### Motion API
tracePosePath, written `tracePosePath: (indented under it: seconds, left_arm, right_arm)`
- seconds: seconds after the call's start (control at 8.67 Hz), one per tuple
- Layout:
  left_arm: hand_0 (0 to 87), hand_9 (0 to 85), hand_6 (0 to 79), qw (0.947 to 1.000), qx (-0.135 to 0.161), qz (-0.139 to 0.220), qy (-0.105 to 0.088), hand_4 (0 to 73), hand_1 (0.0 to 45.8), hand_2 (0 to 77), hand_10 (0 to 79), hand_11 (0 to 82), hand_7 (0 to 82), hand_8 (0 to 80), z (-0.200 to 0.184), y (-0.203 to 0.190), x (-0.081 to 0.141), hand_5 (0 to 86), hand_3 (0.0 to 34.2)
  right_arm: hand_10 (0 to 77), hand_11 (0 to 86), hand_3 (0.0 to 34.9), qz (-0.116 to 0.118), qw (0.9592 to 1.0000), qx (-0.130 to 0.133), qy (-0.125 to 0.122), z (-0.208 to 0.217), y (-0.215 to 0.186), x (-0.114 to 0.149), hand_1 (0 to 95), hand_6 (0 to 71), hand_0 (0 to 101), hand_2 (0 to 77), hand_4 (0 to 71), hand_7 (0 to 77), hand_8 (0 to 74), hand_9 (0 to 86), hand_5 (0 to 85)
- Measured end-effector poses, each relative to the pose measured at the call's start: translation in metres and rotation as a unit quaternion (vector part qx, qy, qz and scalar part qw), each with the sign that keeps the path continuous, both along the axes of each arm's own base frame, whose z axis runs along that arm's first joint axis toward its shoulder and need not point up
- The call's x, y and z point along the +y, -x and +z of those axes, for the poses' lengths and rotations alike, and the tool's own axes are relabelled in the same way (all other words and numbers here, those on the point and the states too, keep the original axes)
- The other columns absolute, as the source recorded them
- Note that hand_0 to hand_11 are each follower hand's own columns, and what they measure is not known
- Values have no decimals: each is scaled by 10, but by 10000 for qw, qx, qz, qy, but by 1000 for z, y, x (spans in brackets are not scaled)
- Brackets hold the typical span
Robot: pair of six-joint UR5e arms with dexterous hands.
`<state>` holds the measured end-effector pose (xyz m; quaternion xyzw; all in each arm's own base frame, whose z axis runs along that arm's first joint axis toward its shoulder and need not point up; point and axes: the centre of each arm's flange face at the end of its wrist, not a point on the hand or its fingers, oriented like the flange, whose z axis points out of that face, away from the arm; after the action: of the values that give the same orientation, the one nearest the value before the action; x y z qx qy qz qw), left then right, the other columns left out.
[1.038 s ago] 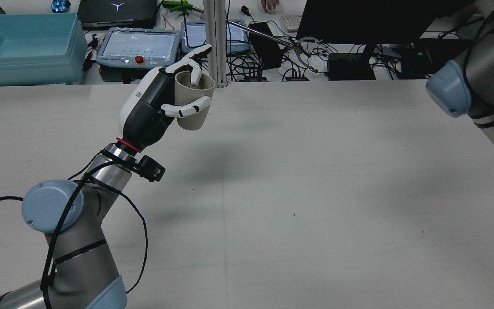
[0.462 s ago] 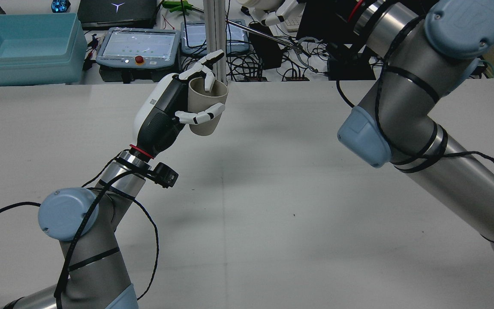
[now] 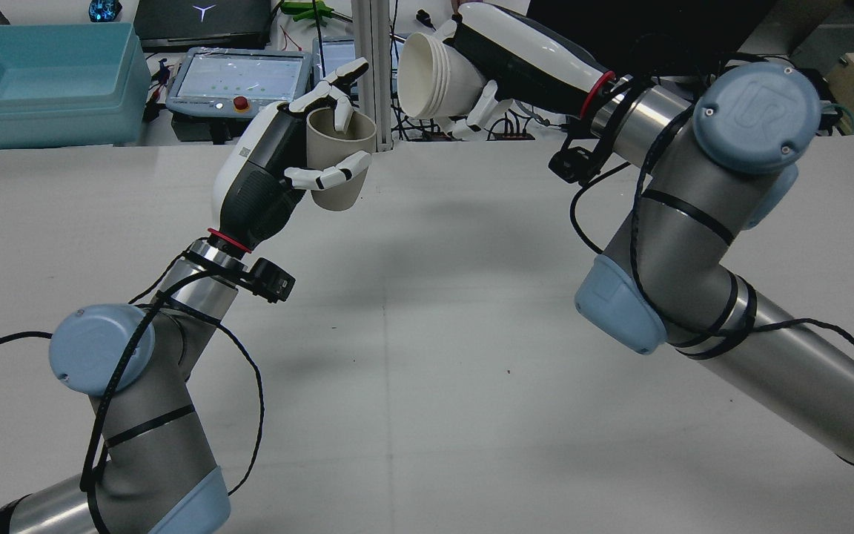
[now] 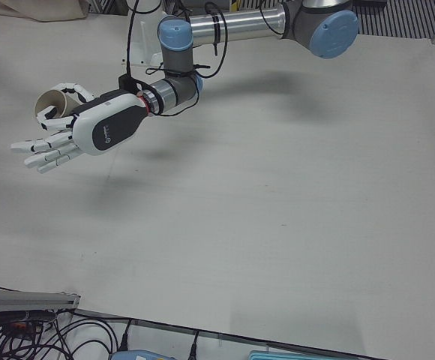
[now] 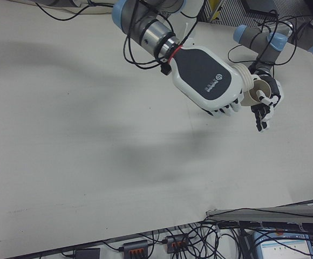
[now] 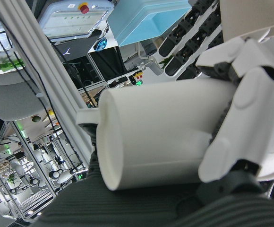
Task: Pour water
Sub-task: 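Withdraw the right hand with its cup away from the left cup, then lower the left-held cup back onto the table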
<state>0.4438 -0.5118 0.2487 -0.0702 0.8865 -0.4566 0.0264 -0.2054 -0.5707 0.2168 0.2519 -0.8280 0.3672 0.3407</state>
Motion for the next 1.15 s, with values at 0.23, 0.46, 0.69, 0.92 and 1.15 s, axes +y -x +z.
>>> tracePosePath:
  seconds: [0.23,0.46,0.69,0.92,1.15]
  left_arm:
    - [396,65,76,9998,47,153,134,349,185,415,22,49,196,33,68,11,8,698,2]
    - [396,65,76,9984,-46,322,469,349,185,415,22,49,191,33,165,39,22,698,2]
    - [390,60,60,9973,-200,256,662,344,185,415,22,49,180,33,250,68,30,698,2]
    - [382,60,60,9962,-372,-8,787,338,185,415,22,44,164,33,301,99,13,704,2]
    - [369,71,60,9935,-561,-280,948,338,185,415,22,49,174,33,360,125,-7,698,2]
  right_arm:
    - [622,676,0,130,9879,-1389,678,97,-77,4,82,524,510,518,409,665,556,682,480]
    - [660,676,0,428,9616,-2372,1315,196,-157,16,82,540,514,518,409,649,556,687,475]
    - [693,676,0,693,9393,-2868,1752,315,-216,47,82,535,489,518,278,573,556,693,540]
    - [693,676,0,813,9260,-3050,2073,448,-240,79,82,584,481,518,300,622,556,698,540]
    - [693,676,0,914,9187,-2996,2406,575,-247,110,76,595,476,524,300,622,562,698,540]
